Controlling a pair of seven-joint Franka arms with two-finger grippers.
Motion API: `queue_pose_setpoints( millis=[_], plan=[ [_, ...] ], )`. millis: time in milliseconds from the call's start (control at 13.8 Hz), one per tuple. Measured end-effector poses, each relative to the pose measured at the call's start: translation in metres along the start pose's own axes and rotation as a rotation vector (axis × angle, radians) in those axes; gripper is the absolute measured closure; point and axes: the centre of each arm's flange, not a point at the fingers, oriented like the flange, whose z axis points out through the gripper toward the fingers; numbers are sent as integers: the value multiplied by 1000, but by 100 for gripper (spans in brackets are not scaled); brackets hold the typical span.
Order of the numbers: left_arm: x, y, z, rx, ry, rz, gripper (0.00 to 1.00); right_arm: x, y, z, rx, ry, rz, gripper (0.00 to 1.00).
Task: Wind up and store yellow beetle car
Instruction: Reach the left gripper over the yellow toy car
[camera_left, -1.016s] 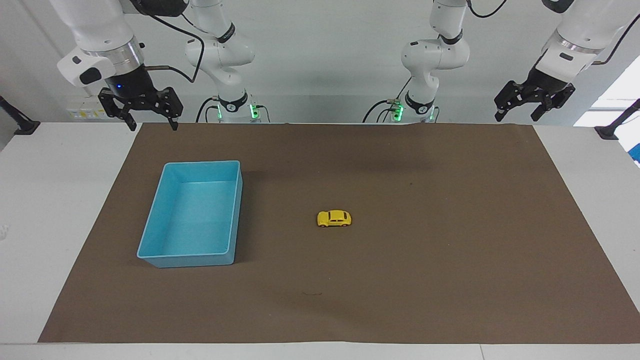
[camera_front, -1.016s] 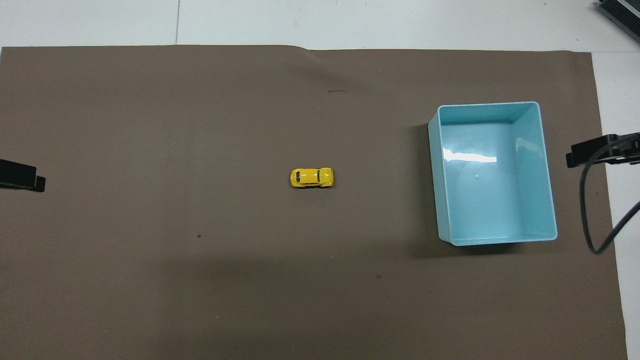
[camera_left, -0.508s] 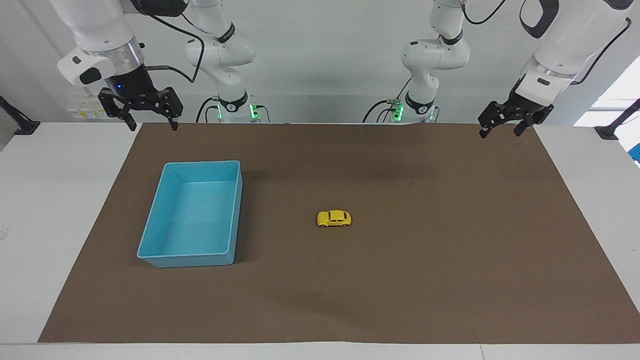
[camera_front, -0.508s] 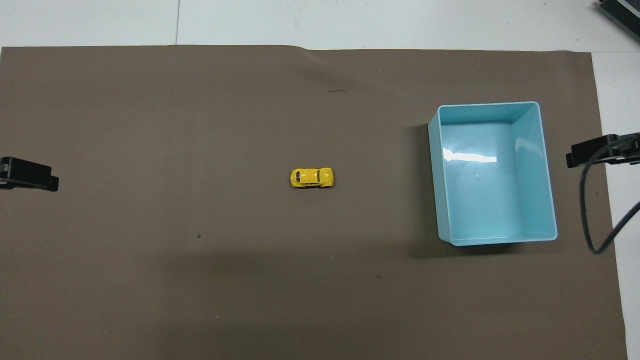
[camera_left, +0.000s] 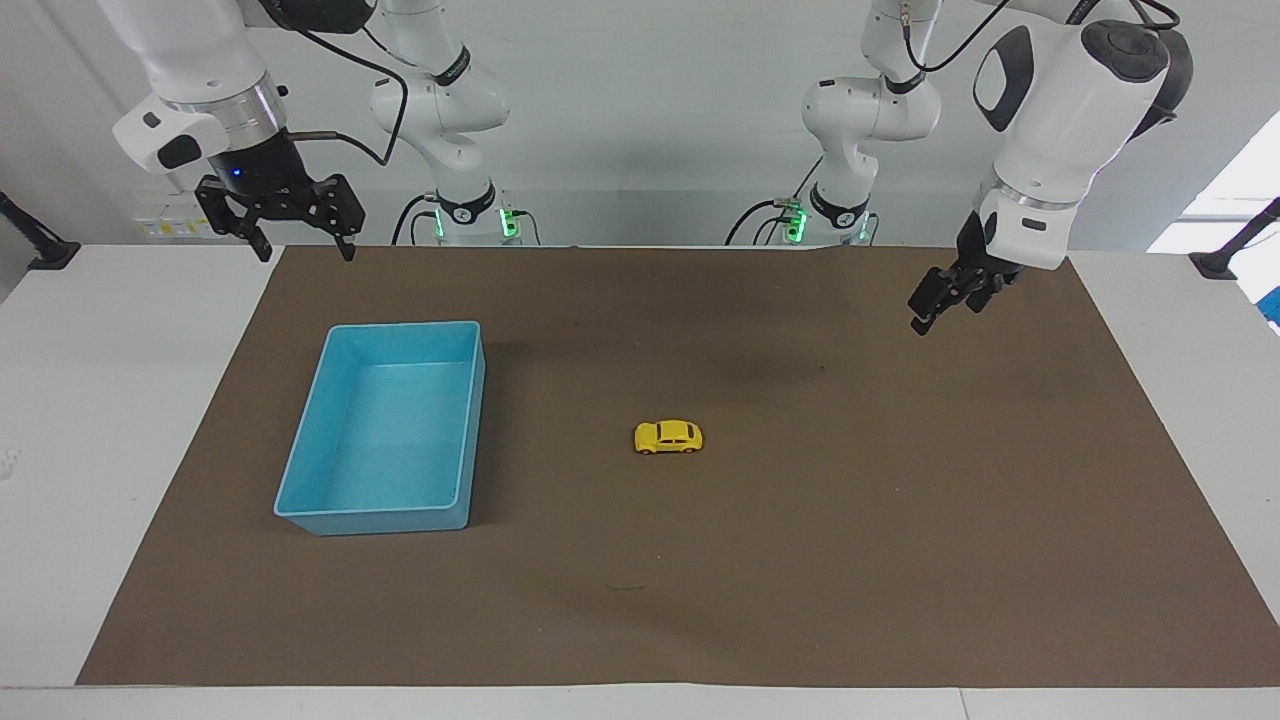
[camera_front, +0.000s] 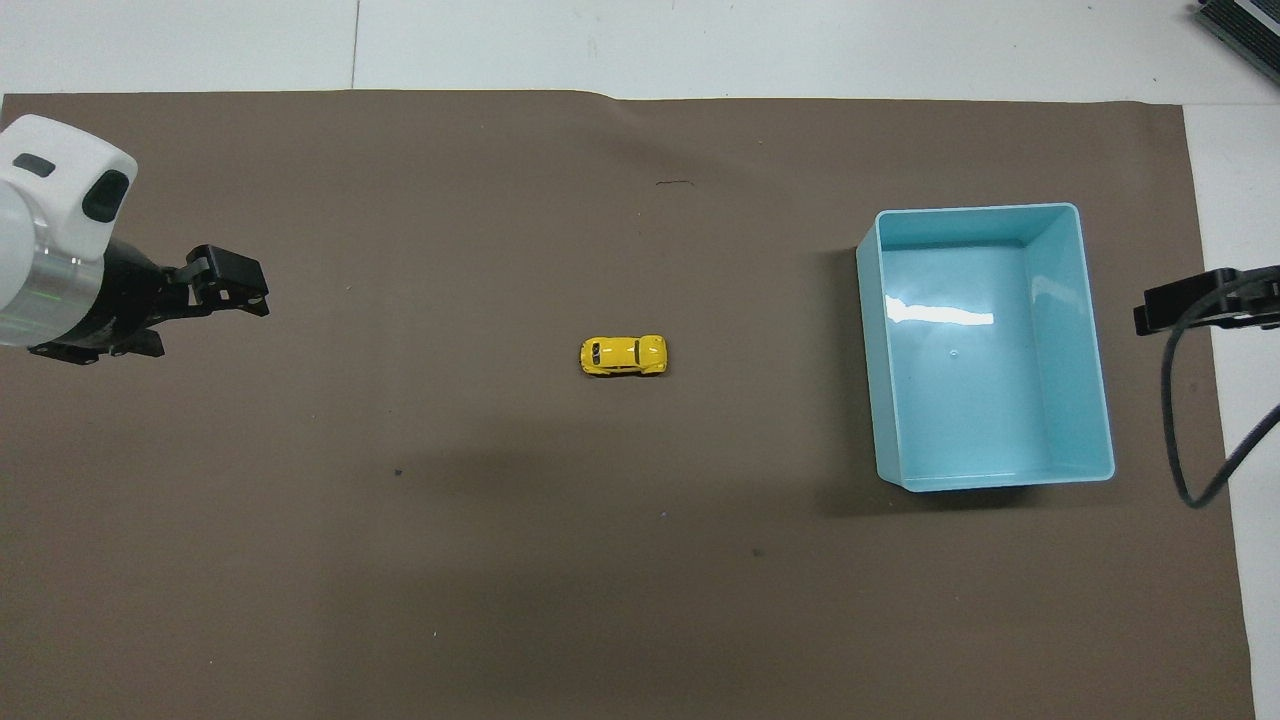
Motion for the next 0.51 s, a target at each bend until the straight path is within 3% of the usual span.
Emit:
queue_pose_setpoints(
  millis=[508],
  plan=[
    [-4,43,31,-57,6,-575,0,0,0,0,0,0,0,0]
  ],
)
